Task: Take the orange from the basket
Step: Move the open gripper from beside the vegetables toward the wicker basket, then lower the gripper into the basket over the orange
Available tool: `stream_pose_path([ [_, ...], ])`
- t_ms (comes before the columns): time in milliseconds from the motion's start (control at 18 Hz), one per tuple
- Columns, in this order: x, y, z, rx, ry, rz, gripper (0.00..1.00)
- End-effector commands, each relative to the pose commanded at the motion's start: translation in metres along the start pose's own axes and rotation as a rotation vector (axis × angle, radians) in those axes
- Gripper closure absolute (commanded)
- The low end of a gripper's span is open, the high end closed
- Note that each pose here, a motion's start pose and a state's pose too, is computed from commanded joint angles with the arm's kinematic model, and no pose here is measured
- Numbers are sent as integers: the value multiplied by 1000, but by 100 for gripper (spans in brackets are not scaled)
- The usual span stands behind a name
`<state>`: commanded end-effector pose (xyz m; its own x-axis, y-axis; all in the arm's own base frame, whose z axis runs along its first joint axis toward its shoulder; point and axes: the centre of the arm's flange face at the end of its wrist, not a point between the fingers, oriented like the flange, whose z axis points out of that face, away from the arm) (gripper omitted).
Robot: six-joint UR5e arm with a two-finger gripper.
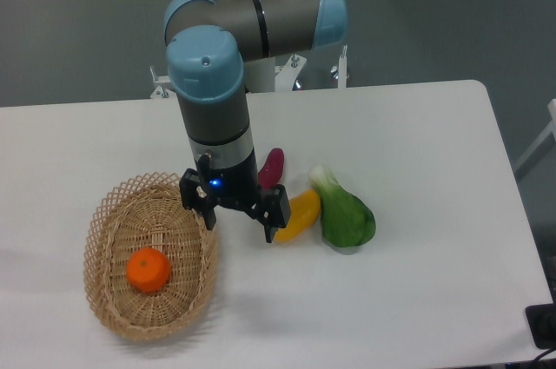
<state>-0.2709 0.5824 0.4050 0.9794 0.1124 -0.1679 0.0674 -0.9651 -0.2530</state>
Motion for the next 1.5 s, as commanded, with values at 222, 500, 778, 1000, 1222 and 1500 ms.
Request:
stream_pose_path([
  [222,1,2,3,-4,2,0,0],
  [500,3,1,6,-8,4,-9,0],
  [778,16,-5,17,-6,11,-27,0],
  [1000,66,-22,45,-1,28,-54,0],
  [1222,115,-28,70,0,47,-63,0],
  [1500,148,-22,87,-31,79,-20,0],
])
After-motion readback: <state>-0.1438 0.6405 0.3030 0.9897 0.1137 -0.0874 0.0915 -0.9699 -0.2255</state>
